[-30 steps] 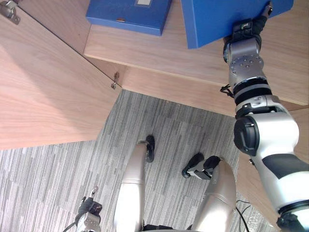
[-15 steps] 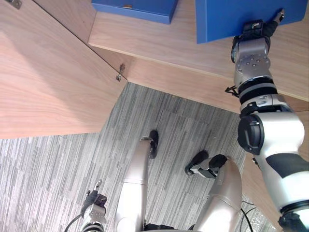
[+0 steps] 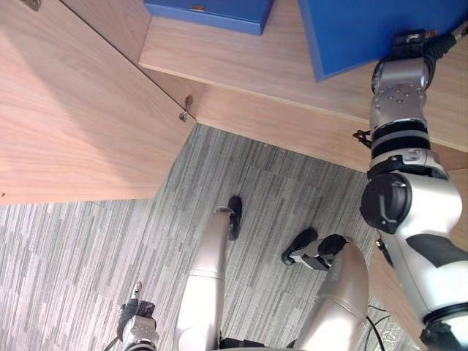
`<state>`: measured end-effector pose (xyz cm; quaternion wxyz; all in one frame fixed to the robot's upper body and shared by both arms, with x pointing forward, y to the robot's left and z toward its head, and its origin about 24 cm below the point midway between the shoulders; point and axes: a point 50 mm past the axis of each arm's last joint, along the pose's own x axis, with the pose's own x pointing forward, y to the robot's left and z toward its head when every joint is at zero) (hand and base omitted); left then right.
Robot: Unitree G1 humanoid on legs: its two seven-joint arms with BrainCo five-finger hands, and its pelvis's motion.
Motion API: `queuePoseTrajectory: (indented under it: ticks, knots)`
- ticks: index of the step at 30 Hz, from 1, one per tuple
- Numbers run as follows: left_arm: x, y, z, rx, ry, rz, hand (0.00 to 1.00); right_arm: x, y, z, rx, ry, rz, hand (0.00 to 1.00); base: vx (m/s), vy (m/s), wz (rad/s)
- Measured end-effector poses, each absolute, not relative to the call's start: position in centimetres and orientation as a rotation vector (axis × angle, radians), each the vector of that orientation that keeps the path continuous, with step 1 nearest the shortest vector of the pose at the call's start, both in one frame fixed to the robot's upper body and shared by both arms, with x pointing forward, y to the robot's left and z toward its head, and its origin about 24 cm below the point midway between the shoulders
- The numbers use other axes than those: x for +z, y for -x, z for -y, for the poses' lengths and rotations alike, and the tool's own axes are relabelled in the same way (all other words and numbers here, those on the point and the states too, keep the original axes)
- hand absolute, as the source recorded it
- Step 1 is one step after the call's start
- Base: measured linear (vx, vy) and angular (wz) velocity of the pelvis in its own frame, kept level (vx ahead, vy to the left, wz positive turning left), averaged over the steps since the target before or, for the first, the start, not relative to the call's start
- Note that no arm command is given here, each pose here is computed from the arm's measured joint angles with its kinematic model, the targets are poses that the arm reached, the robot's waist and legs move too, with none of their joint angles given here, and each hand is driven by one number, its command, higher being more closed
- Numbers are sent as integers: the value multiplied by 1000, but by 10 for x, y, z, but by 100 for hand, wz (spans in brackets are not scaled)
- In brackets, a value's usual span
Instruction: Walk over to the cabinet, pick up the folder, carry it to the office cabinet, place the folder inside the office cabinet, then close the office cabinet door
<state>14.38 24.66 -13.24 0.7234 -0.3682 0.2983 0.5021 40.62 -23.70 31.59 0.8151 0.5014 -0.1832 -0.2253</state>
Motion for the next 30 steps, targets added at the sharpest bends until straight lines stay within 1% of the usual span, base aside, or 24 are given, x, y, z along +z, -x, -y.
queuePoseTrajectory:
  ticks: [9, 11, 15, 22, 27, 30]
  knots:
    - [-131, -147, -246, 1099, 787, -643, 0, 308, -413, 225, -417, -771, 343, 0, -4, -10, -2]
    - [-131, -146, -246, 1100, 786, -644, 0, 306, -416, 215, -365, -670, 333, 0, -2, -14, -8]
    - [-131, -144, -247, 1101, 783, -644, 0, 298, -421, 201, -292, -552, 299, 0, 0, -2, -1]
    - [-130, -144, -252, 1084, 777, -628, 0, 297, -423, 190, -194, -537, 291, 0, 0, 0, 0]
    - [-128, -145, -259, 1084, 763, -613, 0, 294, -425, 180, -136, -612, 273, 0, 7, 11, 2]
    - [-127, -145, -260, 1082, 759, -610, 0, 291, -426, 170, -103, -610, 264, 0, 0, 0, 0]
